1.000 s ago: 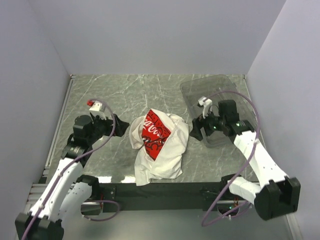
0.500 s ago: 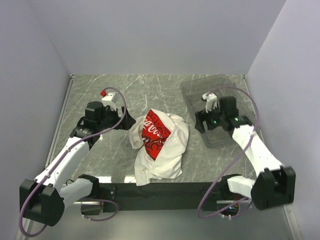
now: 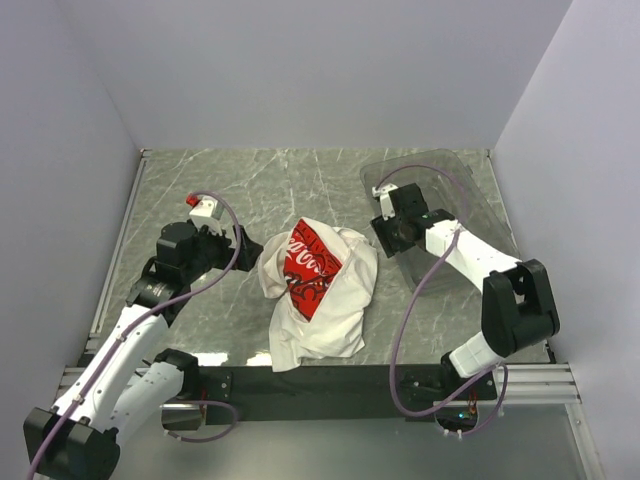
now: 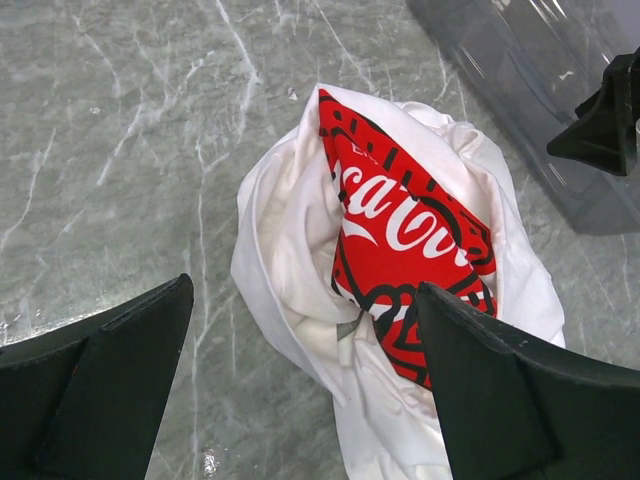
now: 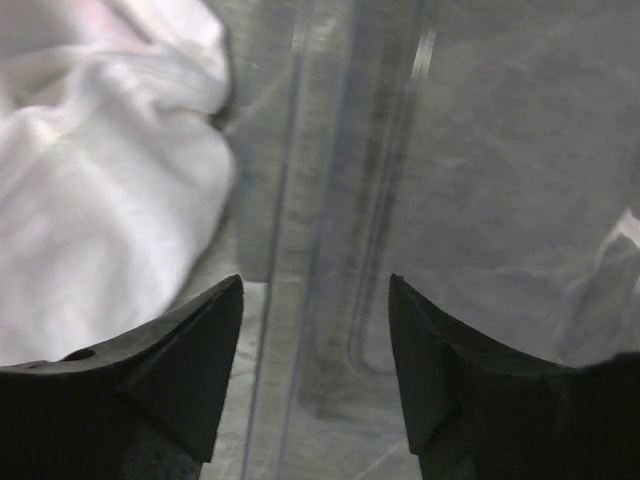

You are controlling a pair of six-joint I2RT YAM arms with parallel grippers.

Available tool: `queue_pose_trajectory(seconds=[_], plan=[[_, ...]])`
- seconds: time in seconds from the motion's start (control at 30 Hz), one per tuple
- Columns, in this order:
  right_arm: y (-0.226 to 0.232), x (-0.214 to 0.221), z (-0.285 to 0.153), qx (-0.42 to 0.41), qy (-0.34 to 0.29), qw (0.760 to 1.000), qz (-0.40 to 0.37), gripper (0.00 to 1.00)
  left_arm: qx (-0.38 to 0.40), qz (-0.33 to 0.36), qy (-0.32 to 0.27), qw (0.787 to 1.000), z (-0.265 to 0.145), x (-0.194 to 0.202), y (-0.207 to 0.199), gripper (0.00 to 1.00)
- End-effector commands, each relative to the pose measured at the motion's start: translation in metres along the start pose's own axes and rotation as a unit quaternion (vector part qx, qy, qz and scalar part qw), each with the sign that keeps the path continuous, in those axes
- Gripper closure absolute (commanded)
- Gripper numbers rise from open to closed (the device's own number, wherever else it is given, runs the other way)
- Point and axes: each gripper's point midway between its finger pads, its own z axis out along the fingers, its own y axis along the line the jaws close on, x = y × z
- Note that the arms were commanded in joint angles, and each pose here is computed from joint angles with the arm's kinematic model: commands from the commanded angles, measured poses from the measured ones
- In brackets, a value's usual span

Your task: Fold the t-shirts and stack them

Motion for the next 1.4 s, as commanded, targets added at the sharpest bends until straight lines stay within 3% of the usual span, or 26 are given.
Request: queue_pose_trajectory(seconds=[0.0,0.17,0.3,0.4,0.67,0.93,1.17,1.27,1.33,1.37], plan=[[-0.026,-0.009,-0.001,0.073,-0.013,0.997,0.009,0.35,-0.011,0.011,-0.015,1.0,-0.001,-0.006,0.003,0.01],[-0.031,-0.003,0.01,0.092,-0.007,0.996,0.005,0.52,-0.007,0.015,-0.012,1.0,0.0,-0.007,0.001,0.01],[-0.042,-0.007,0.016,0.111,-0.006,0.994,0.014,0.76,-0.001,0.018,-0.023,1.0,-0.004,-0.011,-0.002,0.01],[-0.056,-0.017,0.019,0.127,-0.011,0.991,0.032,0.87,0.006,0.02,-0.033,0.999,-0.007,-0.014,-0.005,0.01],[-0.098,-0.061,0.033,0.154,-0.02,0.981,0.116,1.0,0.016,0.024,-0.052,0.998,-0.015,-0.02,-0.012,0.01],[-0.128,-0.08,0.044,0.212,-0.019,0.961,0.179,0.98,0.026,0.027,-0.054,0.998,-0.016,-0.021,-0.016,0.01],[-0.154,-0.087,0.053,0.211,-0.016,0.957,0.2,0.85,0.037,0.029,-0.044,0.998,-0.011,-0.017,-0.019,0.01],[-0.154,-0.095,0.047,0.197,-0.027,0.961,0.191,0.71,0.071,0.038,-0.036,0.996,-0.008,-0.012,-0.028,0.01],[-0.152,-0.112,0.027,0.193,-0.056,0.966,0.162,0.52,0.1,0.051,-0.024,0.993,-0.003,-0.002,-0.034,0.0],[-0.15,-0.112,0.021,0.192,-0.062,0.968,0.151,0.37,0.119,0.058,-0.026,0.991,-0.002,-0.002,-0.04,0.01]])
